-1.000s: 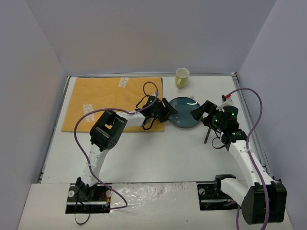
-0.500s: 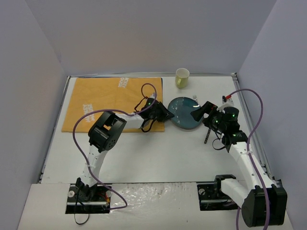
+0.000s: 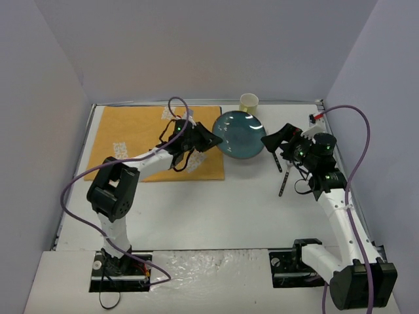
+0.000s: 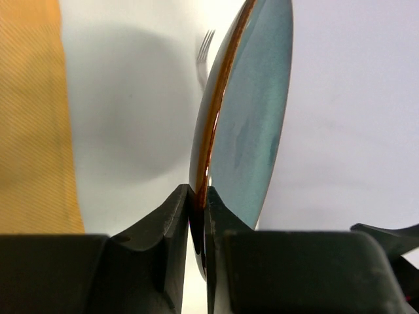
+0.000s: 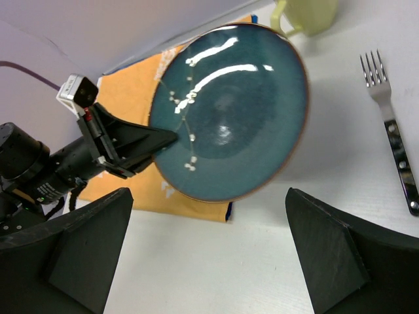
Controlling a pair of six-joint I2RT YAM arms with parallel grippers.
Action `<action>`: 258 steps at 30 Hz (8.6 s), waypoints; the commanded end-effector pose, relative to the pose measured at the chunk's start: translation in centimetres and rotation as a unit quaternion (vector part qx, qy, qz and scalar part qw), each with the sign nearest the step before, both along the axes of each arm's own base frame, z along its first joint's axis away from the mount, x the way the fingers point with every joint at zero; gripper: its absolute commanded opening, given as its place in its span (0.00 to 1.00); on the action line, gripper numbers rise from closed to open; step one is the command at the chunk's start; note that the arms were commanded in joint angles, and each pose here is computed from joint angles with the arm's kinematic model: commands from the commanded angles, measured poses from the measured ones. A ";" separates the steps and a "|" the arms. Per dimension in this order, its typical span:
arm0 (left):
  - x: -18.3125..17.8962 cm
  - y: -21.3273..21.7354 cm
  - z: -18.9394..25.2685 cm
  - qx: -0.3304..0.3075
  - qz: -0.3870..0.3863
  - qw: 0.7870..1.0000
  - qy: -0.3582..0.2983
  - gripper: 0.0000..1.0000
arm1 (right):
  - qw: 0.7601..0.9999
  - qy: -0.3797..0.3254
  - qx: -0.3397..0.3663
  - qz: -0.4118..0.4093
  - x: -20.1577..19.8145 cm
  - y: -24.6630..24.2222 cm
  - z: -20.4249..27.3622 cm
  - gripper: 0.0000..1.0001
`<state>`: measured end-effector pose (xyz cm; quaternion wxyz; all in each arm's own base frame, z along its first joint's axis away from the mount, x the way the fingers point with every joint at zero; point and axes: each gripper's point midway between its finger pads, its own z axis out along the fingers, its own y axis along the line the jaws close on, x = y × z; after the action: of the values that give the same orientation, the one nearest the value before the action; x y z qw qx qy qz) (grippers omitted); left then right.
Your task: Set the dinner table for one person
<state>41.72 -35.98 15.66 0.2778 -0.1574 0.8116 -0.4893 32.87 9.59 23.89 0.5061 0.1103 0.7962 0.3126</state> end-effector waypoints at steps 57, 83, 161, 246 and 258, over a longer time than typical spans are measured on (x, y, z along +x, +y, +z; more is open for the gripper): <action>7.9 32.1 -2.4 -0.066 0.200 0.975 -0.075 0.01 | 0.998 -0.011 -0.022 0.055 4.0 1.4 -0.8 1.00; -0.5 38.7 -3.4 0.252 0.267 0.924 0.106 0.97 | 0.985 -0.068 -0.159 -0.026 6.2 -0.3 3.8 1.00; -11.0 36.9 -0.9 0.494 0.162 0.854 0.024 0.97 | 0.933 -0.043 -0.282 -0.218 29.8 4.3 -9.8 0.16; -10.9 36.8 -1.2 0.497 0.158 0.853 0.023 0.97 | 0.924 -0.272 -0.244 0.117 30.1 19.3 -6.8 0.05; -10.9 37.0 -1.0 0.500 0.163 0.850 0.021 0.97 | 0.925 -0.253 -0.259 0.118 26.4 17.2 -7.2 0.44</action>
<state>29.55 0.86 13.04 0.3444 -0.1404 0.9276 0.0349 59.49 27.07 7.48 0.5901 -0.2047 0.7621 0.1708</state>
